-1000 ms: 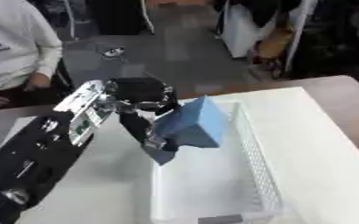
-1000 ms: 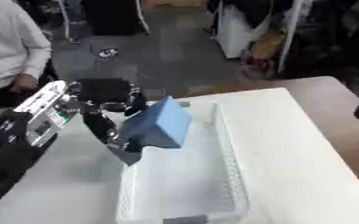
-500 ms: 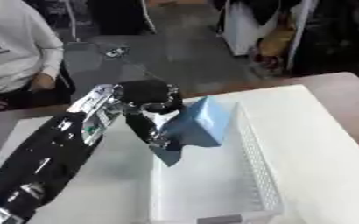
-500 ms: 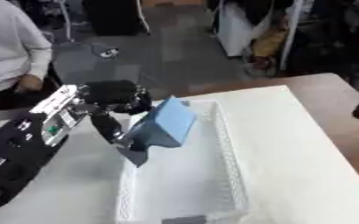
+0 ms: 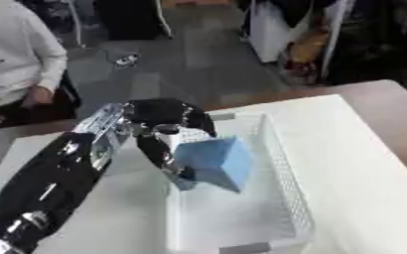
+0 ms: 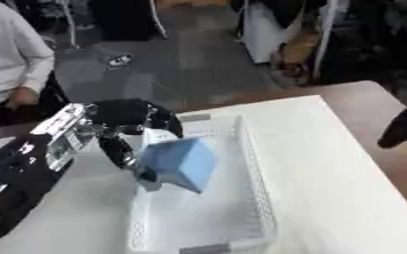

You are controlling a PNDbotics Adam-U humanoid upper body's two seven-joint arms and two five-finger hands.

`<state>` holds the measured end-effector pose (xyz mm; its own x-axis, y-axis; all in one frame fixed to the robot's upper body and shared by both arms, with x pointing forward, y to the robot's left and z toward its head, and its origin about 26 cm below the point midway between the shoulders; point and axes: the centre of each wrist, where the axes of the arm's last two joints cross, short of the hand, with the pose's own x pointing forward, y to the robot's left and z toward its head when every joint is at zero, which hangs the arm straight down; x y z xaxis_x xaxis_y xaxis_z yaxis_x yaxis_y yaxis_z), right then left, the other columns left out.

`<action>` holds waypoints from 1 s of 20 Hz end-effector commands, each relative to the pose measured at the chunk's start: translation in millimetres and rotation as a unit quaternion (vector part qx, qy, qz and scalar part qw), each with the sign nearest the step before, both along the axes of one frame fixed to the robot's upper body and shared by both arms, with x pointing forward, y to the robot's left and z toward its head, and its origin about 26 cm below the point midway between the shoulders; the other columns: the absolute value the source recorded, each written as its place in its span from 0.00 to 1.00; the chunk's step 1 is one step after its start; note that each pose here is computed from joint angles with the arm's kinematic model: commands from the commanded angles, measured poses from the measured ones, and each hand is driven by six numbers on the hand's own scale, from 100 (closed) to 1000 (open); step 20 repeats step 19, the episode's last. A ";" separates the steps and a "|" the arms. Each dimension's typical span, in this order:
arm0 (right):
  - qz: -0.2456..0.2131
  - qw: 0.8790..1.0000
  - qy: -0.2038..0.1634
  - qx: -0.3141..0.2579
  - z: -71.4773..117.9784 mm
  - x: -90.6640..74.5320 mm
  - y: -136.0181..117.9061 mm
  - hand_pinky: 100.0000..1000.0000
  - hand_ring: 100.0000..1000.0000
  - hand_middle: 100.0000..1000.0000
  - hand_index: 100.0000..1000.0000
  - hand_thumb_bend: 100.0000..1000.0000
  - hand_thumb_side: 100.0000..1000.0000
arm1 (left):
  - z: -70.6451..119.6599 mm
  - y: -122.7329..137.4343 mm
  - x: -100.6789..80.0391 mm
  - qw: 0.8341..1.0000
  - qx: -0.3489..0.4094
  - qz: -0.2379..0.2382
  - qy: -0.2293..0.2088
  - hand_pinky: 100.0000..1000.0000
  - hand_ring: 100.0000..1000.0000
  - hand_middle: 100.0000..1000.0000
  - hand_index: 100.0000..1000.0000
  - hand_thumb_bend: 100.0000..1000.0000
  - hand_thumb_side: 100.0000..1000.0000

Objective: Pick up objects on the table and place them in the box.

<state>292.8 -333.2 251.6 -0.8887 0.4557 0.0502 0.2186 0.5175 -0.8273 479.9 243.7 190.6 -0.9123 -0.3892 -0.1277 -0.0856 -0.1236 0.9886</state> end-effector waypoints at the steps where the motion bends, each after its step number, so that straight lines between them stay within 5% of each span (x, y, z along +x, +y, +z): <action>1: 0.010 0.999 -0.022 0.021 12.2 -3.2 -1.3 0.10 0.41 0.46 0.58 0.00 1.00 | 12.5 6.3 1.9 1.000 0.010 0.004 -0.009 0.73 0.91 0.89 0.95 1.00 1.00; 20: -0.015 0.999 -0.021 0.038 5.3 -4.5 -3.2 0.09 0.40 0.45 0.57 0.00 1.00 | 13.4 18.1 -9.8 0.999 -0.045 -0.004 -0.019 0.65 0.82 0.85 0.94 1.00 1.00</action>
